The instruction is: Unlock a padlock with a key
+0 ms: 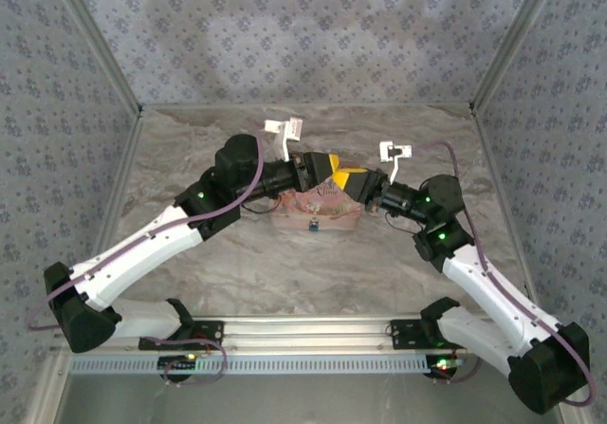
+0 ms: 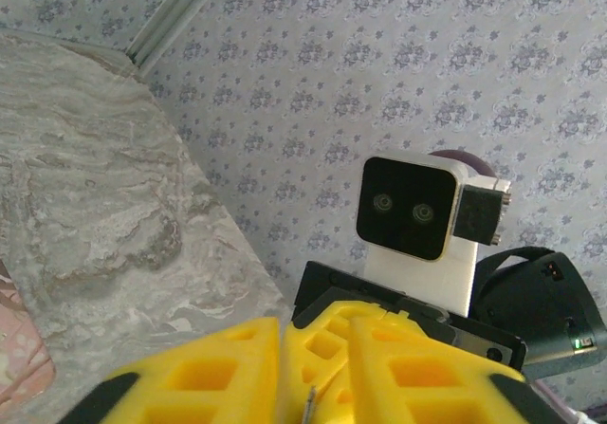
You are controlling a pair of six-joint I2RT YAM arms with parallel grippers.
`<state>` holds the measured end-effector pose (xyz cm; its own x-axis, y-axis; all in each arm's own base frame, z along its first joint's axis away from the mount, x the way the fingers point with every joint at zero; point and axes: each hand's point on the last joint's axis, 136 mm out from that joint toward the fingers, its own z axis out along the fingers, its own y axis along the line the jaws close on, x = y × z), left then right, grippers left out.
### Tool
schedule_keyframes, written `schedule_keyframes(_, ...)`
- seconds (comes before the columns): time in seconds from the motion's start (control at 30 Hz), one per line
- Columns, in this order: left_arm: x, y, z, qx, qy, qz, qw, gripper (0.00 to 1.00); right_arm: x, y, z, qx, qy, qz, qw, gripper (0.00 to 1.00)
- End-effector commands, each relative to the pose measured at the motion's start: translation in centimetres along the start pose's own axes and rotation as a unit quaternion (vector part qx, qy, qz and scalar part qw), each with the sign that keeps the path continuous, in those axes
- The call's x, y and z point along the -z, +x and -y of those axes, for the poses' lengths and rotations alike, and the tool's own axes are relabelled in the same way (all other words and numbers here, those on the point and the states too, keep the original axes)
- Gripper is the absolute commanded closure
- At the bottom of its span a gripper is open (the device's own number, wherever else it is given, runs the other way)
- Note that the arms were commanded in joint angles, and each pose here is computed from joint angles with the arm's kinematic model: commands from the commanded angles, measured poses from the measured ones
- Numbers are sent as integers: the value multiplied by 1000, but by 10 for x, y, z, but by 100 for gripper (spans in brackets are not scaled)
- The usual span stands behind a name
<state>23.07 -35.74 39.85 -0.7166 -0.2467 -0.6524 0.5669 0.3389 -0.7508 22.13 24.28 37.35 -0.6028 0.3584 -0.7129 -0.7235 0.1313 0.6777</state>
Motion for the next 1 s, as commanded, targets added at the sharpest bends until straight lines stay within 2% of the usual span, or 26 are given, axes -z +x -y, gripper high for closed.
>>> schedule_keyframes(0.0, 6, -10, 17, -13, 24, 6, 1000, 81, 0, -6, -9, 11, -10, -9, 1000, 100)
schedule_keyframes(0.1, 6, -8, 16, -13, 23, 3, 1000, 87, 0, -6, -7, 6, -8, -13, 1000, 100)
schedule_keyframes(0.2, 7, -8, 15, -13, 20, 1, 1000, 100, 2, -8, -5, -1, -7, -12, 1000, 100)
schedule_keyframes(0.33, 6, -5, 13, -12, 19, -4, 1000, 100, 5, -16, -2, -6, -1, 1, 1000, 100)
schedule_keyframes(0.37, 6, -4, 12, -9, 17, -3, 1000, 100, 6, -17, -2, -7, 1, 5, 1000, 97)
schedule_keyframes(0.4, 6, -6, 11, -6, 14, 2, 1000, 100, 7, -19, 0, -8, 5, 9, 1000, 88)
schedule_keyframes(0.47, 8, -9, 5, 2, 4, 18, 1000, 100, 11, -24, 0, -6, 9, 31, 999, 62)
schedule_keyframes(0.5, 8, -10, 3, 6, 1, 25, 1000, 100, 14, -27, 0, -4, 12, 45, 999, 55)
schedule_keyframes(0.6, 8, -13, 1, 21, 9, 44, 999, 100, 20, -31, -1, 3, 15, 83, 996, 49)
schedule_keyframes(0.73, 3, -14, 1, 34, 21, 52, 998, 100, 21, -35, -4, 5, 10, 113, 994, 47)
schedule_keyframes(0.97, 4, -16, 1, 47, 33, 64, 996, 100, 9, -31, -1, 6, 13, 105, 994, 43)
